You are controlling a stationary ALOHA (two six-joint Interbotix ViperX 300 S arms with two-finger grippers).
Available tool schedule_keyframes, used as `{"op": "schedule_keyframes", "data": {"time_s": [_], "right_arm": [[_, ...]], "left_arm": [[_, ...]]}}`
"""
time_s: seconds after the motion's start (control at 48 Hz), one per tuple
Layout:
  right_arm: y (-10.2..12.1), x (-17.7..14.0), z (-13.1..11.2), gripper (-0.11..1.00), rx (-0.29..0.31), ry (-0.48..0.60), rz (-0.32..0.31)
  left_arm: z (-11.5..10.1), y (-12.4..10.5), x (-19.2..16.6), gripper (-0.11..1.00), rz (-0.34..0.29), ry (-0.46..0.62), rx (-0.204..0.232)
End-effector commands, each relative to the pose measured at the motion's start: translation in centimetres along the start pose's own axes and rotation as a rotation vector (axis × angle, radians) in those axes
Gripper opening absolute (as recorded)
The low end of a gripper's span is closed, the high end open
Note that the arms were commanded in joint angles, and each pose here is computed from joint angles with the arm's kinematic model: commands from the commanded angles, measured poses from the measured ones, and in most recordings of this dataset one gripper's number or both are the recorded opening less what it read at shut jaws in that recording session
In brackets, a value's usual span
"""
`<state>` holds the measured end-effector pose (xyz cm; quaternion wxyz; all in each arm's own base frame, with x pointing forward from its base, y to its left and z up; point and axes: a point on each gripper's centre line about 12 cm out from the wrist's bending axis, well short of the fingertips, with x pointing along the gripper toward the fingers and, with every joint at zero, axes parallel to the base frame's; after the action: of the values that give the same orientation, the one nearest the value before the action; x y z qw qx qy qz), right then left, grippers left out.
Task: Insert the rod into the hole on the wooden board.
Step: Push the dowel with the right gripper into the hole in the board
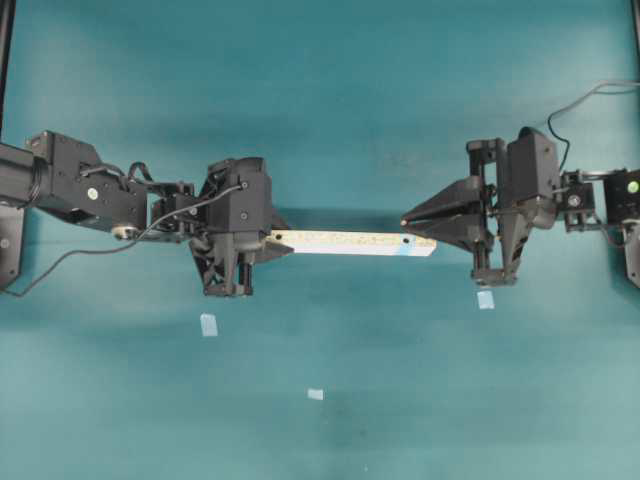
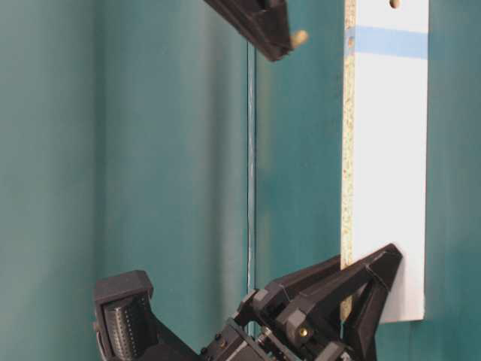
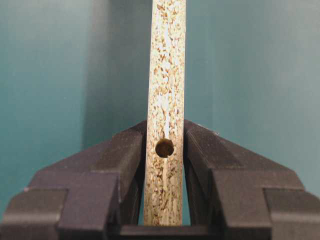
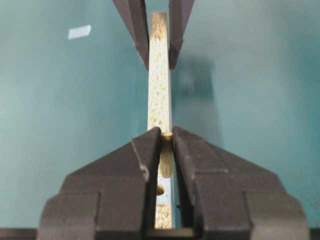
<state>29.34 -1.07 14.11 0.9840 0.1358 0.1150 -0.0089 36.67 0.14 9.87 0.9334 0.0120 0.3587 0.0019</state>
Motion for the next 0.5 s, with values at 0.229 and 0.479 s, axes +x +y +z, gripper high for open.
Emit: {"op": "schedule_keyframes", "data": {"time_s": [0.229, 0.479], "right_arm": [[0.3, 0.7, -0.6, 0.11, 0.015, -0.046, 0.022], [0.2, 0.9, -1.0, 0.11, 0.014, -0.039, 0.019]], "left_arm": [[0.6, -0.2, -0.3, 0.32, -0.004, -0.019, 0.004], [0.7, -0.1, -0.3, 0.32, -0.002, -0.020, 0.002]]}}
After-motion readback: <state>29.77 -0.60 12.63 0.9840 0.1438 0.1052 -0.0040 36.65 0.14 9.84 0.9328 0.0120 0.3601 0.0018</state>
